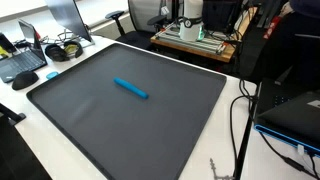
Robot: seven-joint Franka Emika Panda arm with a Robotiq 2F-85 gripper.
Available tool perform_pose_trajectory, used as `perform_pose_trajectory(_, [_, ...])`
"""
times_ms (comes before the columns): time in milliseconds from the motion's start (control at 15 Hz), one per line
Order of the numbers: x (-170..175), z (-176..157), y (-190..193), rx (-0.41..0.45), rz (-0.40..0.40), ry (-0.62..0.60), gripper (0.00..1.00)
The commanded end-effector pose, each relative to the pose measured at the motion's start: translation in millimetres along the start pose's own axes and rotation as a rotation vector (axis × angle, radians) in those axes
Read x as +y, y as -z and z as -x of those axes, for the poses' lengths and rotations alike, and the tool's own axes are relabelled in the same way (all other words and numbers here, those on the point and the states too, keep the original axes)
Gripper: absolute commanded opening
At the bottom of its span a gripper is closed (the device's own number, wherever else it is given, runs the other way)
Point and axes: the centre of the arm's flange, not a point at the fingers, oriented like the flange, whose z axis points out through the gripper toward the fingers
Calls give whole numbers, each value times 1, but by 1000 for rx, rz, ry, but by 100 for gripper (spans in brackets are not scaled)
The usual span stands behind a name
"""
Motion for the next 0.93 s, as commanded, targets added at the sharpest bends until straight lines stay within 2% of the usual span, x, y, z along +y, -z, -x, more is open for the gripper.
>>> perform_pose_trajectory(0, [0,0,0,0,0,0,100])
perform_pose_trajectory(600, [0,0,0,0,0,0,100])
perform_pose_trajectory(733, [-12,0,-1,-6,-29,43,100])
perform_pose_trajectory(867, [-34,3,1,-11,-113,93,100])
